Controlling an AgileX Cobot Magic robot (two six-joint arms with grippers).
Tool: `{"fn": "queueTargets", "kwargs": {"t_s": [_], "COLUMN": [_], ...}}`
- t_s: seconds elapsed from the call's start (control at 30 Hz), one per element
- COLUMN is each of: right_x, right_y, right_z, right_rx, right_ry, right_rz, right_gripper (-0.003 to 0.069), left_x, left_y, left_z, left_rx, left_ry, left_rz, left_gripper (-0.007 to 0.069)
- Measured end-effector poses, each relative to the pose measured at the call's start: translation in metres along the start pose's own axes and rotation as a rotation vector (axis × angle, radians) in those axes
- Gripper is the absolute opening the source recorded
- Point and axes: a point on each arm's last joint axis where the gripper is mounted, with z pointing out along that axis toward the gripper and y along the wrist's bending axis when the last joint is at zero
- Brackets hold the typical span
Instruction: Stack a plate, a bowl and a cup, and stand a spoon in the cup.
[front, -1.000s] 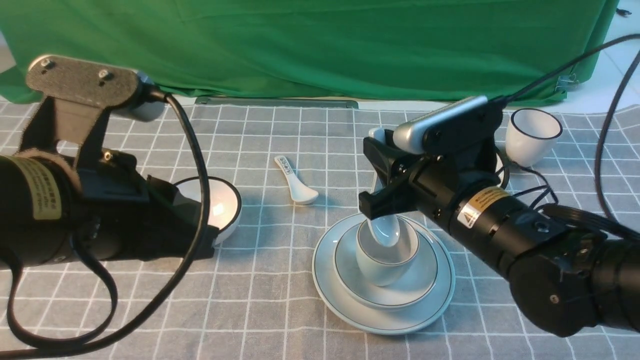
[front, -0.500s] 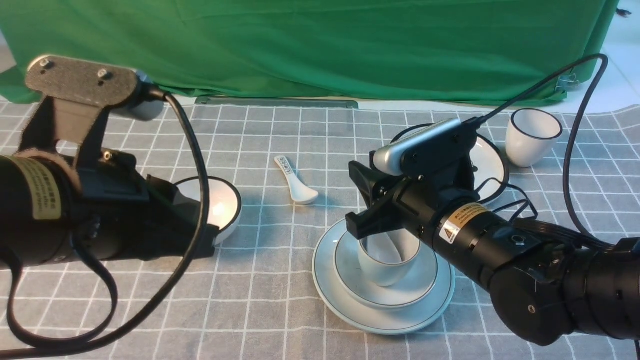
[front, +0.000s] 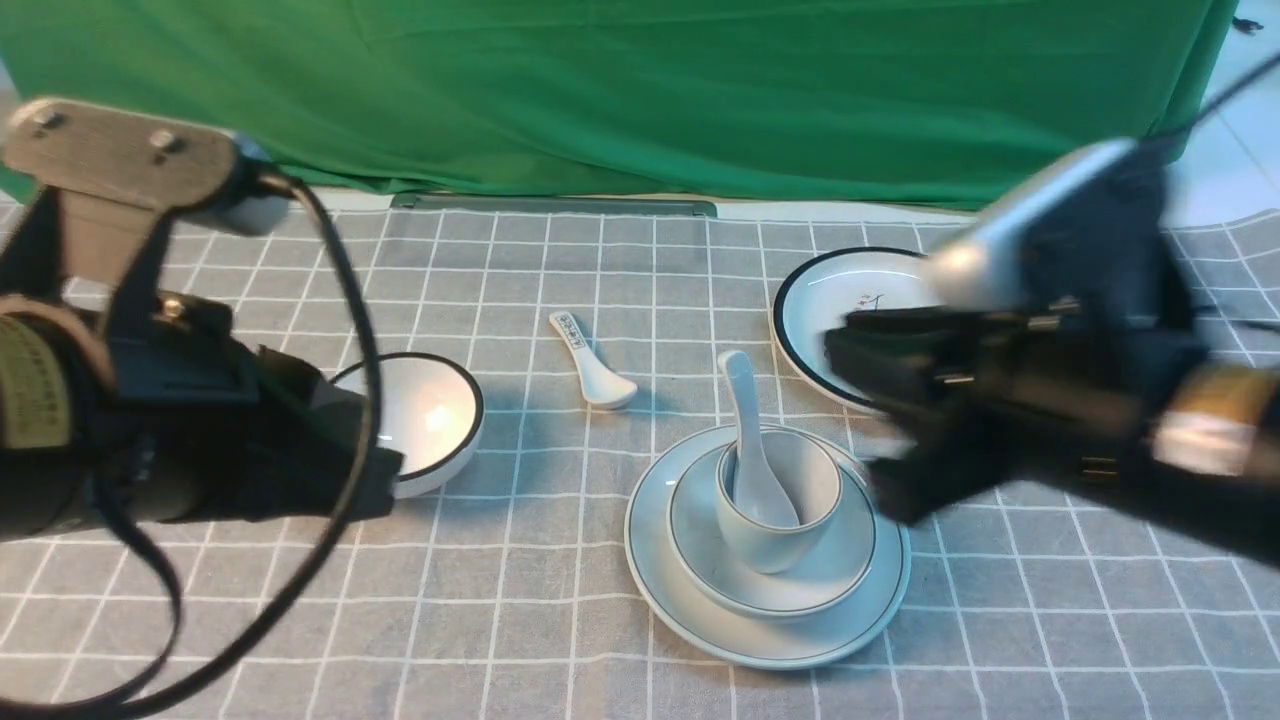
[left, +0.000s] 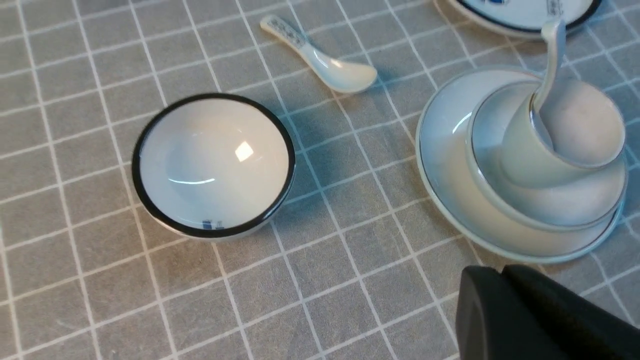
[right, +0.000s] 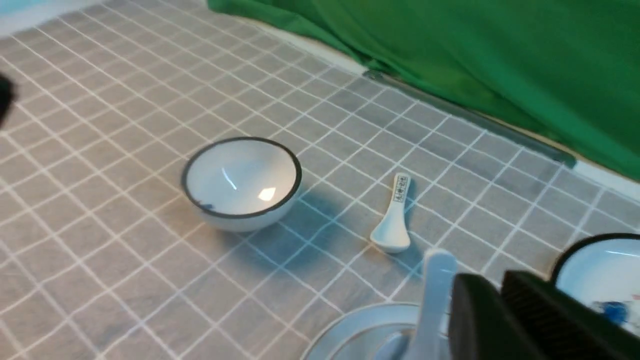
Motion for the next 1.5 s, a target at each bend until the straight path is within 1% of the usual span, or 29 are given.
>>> {"fn": "queueTargets", "kwargs": {"t_s": [0.1, 0.13, 0.2, 0.23, 0.27, 0.33, 0.4, 0.5, 0.53, 0.57, 0.63, 0.73, 0.87, 1.5], "right_x": [-0.011, -0.011, -0.010, -0.010, -0.002, 0.012, 0.035, 0.051, 0.062, 0.064, 0.072, 0.074, 0.075, 0.074], "right_y": [-0.010, -0.015, -0.018, -0.018, -0.015, -0.012, -0.007, -0.004, -0.002, -0.001, 0.000, 0.001, 0.001, 0.001], "right_z": [-0.058, -0.081, -0.113, -0.120, -0.144, -0.159, -0.171, -0.175, -0.178, -0.178, -0.180, -0.182, -0.182, -0.182], "right_rx": [0.056, 0.101, 0.160, 0.174, 0.211, 0.245, 0.266, 0.271, 0.270, 0.269, 0.267, 0.266, 0.267, 0.267], "right_ry": [-0.064, -0.089, -0.156, -0.178, -0.243, -0.287, -0.329, -0.359, -0.392, -0.394, -0.428, -0.452, -0.455, -0.458], "right_rz": [-0.006, 0.012, 0.036, 0.037, 0.043, 0.046, 0.057, 0.071, 0.091, 0.094, 0.111, 0.122, 0.121, 0.121], "right_gripper": [0.0028, 0.0022, 0.0020, 0.0020, 0.0020, 0.0020, 0.0020, 0.0020, 0.0020, 0.0020, 0.0020, 0.0031, 0.0048, 0.0085], "left_x": [0.006, 0.011, 0.022, 0.023, 0.037, 0.052, 0.073, 0.090, 0.101, 0.103, 0.112, 0.119, 0.119, 0.118], "left_y": [0.004, 0.007, 0.011, 0.011, 0.015, 0.019, 0.024, 0.027, 0.029, 0.029, 0.030, 0.030, 0.030, 0.030], "left_z": [-0.017, -0.025, -0.036, -0.037, -0.044, -0.048, -0.052, -0.053, -0.055, -0.053, -0.053, -0.053, -0.054, -0.054], "left_rx": [0.002, 0.003, 0.007, 0.006, 0.011, 0.015, 0.027, 0.045, 0.067, 0.069, 0.097, 0.118, 0.127, 0.118], "left_ry": [-0.057, -0.082, -0.129, -0.133, -0.166, -0.206, -0.253, -0.304, -0.361, -0.362, -0.431, -0.482, -0.505, -0.509], "left_rz": [-0.027, -0.038, -0.039, -0.038, -0.041, -0.059, -0.075, -0.083, -0.090, -0.089, -0.091, -0.090, -0.088, -0.055], "left_gripper": [0.0010, 0.0010, 0.0010, 0.0010, 0.0010, 0.0010, 0.0010, 0.0010, 0.0010, 0.0010, 0.0010, 0.0010, 0.0010, 0.0011]}}
